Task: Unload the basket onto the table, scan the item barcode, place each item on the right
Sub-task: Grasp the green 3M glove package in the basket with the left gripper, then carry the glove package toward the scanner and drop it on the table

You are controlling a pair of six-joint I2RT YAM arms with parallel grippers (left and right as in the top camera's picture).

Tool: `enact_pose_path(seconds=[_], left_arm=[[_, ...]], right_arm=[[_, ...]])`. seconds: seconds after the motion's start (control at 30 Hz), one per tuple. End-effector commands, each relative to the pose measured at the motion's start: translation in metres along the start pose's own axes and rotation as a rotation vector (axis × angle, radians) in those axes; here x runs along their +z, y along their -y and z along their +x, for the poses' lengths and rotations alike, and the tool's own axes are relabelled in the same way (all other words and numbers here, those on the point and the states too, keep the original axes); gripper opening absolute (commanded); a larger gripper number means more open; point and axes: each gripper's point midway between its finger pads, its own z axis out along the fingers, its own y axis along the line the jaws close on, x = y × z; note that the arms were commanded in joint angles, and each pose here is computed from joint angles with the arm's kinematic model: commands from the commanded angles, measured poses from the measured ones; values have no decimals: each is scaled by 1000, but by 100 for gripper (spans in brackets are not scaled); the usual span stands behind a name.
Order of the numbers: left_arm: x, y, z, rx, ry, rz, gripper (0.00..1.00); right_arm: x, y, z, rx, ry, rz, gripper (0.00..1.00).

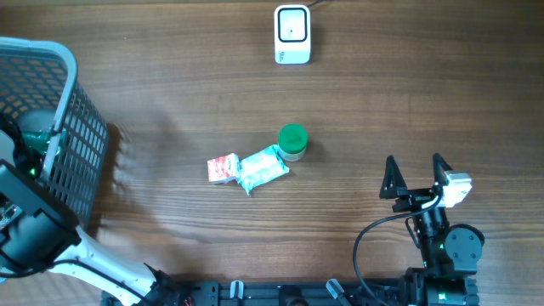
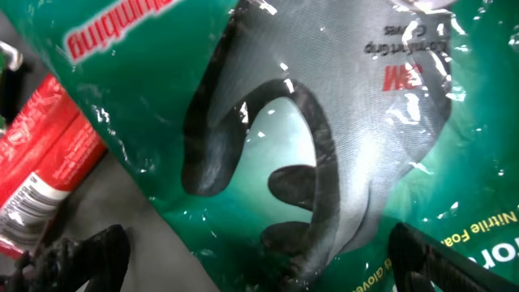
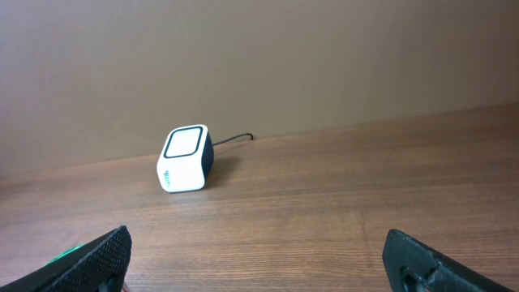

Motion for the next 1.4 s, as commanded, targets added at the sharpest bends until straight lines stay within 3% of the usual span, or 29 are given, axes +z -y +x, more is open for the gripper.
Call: enact_pose_path(seconds=[0.0, 0.03, 0.1, 0.3, 0.47, 0.57, 0.7, 0.8, 0.87, 0.97, 1.07, 1.1, 1.13, 1.27, 1.37], left_arm=[[41, -39, 2, 23, 29, -132, 34], [42, -39, 1, 33, 38, -128, 20], [41, -38, -3, 37, 62, -123, 4], [5, -4, -8, 153, 45, -10, 4], [-136, 46, -35, 225, 9, 259, 4], [-250, 36, -44, 359, -98, 506, 4], [-339, -21, -3, 630, -296, 751, 4], [-390, -93, 62, 973, -351, 904, 4], [-402, -135, 109, 1166, -371, 937, 4], [-393, -207, 188, 1446, -251, 928, 4], [-354, -237, 201, 1321, -116, 754, 4], [-331, -250, 200, 1207, -110, 624, 4], [-321, -259, 208, 1187, -122, 574, 4], [-247, -286, 232, 750, -128, 277, 4], [-212, -289, 264, 750, -153, 254, 6]], right_arm=[[0, 0, -2, -13, 11, 0, 100], [0, 0, -2, -13, 11, 1, 100], [0, 0, -2, -13, 11, 0, 100], [0, 0, -2, -13, 11, 1, 100], [0, 0, -2, -14, 11, 0, 100], [0, 0, -2, -14, 11, 1, 100], [0, 0, -2, -13, 11, 1, 100], [0, 0, -2, -13, 11, 1, 100], [0, 0, -2, -13, 11, 1, 100], [0, 0, -2, -14, 11, 1, 100], [0, 0, -2, -14, 11, 0, 100], [0, 0, -2, -14, 11, 1, 100], [0, 0, -2, -14, 11, 0, 100], [0, 0, -2, -13, 11, 0, 100], [0, 0, -2, -14, 11, 1, 100]])
